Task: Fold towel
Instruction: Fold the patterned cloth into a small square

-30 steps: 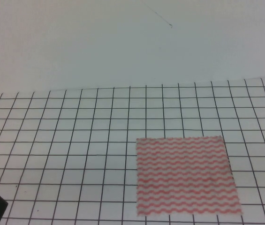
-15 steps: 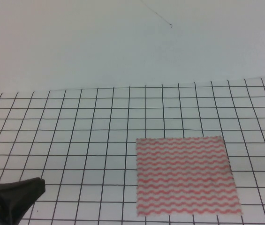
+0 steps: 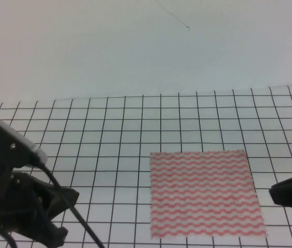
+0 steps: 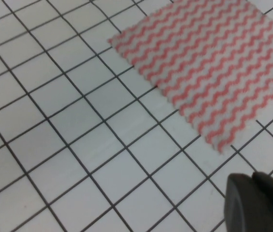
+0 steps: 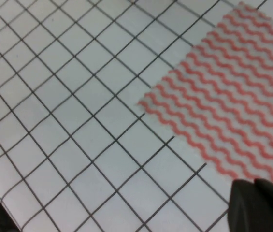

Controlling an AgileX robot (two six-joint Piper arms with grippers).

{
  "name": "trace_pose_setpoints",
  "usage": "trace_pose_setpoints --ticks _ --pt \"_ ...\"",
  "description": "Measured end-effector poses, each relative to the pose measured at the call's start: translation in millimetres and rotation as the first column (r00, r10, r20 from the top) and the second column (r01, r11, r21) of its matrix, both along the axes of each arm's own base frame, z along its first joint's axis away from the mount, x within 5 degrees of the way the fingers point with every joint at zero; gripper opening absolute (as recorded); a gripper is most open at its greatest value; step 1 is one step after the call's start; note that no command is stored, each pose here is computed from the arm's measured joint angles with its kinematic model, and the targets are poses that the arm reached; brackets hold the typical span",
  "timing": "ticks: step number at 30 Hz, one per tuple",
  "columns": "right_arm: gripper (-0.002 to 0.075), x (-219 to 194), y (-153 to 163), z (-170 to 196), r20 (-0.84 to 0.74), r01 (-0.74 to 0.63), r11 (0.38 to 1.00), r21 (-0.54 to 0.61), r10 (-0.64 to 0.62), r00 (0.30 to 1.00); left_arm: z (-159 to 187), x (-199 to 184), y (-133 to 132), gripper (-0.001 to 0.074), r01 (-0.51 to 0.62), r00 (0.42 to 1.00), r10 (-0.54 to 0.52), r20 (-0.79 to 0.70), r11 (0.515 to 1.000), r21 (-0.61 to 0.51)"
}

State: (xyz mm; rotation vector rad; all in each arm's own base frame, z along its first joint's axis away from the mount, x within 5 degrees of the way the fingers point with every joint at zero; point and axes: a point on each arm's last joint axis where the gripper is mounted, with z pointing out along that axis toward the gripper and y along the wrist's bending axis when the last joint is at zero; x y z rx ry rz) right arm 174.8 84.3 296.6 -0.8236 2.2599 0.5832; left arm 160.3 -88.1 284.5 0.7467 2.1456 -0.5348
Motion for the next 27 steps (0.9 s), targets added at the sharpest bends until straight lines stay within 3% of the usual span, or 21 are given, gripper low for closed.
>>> trace_pose_setpoints --ticks 7,11,17,24,27 --pt "0.0 28.1 20.5 -31.4 -0.137 0.103 0.994 -0.03 -0.106 0.985 0.9 20.1 -22.7 -0.0003 -0.021 0.994 0.022 -0.111 1.0 0.012" --pt "0.0008 40.5 19.7 -54.1 -0.16 0.049 0.988 -0.144 -0.072 0.985 -6.4 31.1 -30.2 -0.0003 -0.035 0.984 0.039 -0.171 0.999 0.029" --pt "0.0101 56.3 22.8 -79.7 -0.275 0.098 0.978 -0.186 -0.147 0.95 -14.0 48.6 -40.9 -0.0003 -0.025 0.97 0.033 -0.242 0.999 0.035" --pt "0.018 73.4 29.9 -95.5 -0.271 -0.086 0.931 -0.356 -0.015 0.962 -22.6 62.1 -47.3 -0.0003 0.016 0.96 0.007 -0.278 0.997 0.081" --pt "0.0183 74.6 36.4 -101.8 -0.327 -0.003 0.936 -0.353 -0.121 0.937 -23.3 62.0 -47.9 -0.0003 0.02 0.957 0.004 -0.29 0.997 0.079"
